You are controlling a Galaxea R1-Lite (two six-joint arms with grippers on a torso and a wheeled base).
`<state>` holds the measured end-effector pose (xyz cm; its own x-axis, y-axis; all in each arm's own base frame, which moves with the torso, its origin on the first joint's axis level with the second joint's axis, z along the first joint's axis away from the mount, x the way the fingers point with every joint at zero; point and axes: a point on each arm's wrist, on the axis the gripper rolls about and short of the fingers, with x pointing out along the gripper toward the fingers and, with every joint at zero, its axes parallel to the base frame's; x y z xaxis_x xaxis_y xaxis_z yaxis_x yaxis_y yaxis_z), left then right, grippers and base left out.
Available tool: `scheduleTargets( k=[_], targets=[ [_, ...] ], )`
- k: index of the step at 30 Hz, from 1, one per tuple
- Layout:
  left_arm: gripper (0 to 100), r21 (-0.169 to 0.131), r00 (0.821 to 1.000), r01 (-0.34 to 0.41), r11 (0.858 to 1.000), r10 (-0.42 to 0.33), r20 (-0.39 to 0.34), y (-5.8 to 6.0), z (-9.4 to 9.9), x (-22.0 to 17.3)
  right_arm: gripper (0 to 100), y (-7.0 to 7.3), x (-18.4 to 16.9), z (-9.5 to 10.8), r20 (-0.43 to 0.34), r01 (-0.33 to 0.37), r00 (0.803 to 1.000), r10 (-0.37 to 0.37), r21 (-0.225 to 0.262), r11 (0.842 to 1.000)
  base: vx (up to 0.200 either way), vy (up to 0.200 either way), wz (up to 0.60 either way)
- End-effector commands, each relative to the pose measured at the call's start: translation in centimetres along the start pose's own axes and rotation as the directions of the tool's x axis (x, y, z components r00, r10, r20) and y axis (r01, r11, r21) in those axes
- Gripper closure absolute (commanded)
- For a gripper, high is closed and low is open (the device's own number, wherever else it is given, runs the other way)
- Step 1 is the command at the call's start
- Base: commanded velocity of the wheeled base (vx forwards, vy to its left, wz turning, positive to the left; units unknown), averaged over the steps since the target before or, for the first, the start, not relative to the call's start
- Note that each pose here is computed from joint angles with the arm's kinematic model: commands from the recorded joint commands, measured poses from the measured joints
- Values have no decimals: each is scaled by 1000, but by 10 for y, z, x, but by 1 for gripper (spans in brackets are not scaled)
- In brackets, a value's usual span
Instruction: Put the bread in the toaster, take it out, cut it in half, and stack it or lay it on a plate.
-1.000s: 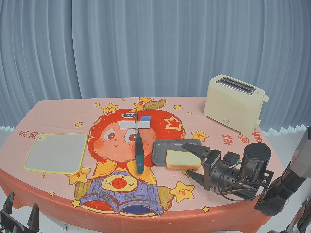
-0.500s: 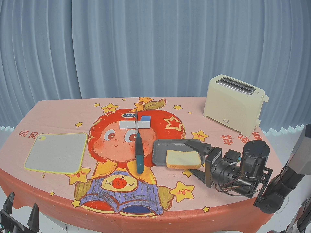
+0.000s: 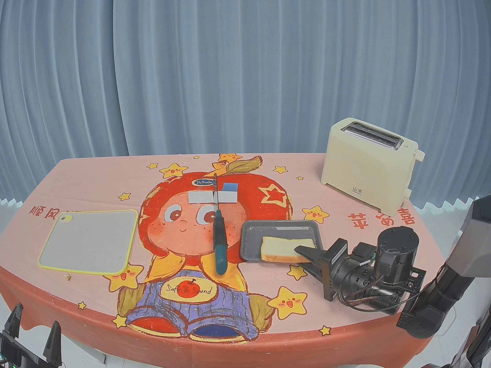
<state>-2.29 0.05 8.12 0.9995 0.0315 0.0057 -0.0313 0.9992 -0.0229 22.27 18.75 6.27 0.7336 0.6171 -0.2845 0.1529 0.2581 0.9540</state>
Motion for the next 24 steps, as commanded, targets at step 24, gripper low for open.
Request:
scheduleTargets(
  k=[24],
  targets=[
    [0,0,1000,-1,1000,1,-16,0,-5,1,100,16,-11,-4,-7,-61,998,61,-33,998,0,0,0]
  ],
)
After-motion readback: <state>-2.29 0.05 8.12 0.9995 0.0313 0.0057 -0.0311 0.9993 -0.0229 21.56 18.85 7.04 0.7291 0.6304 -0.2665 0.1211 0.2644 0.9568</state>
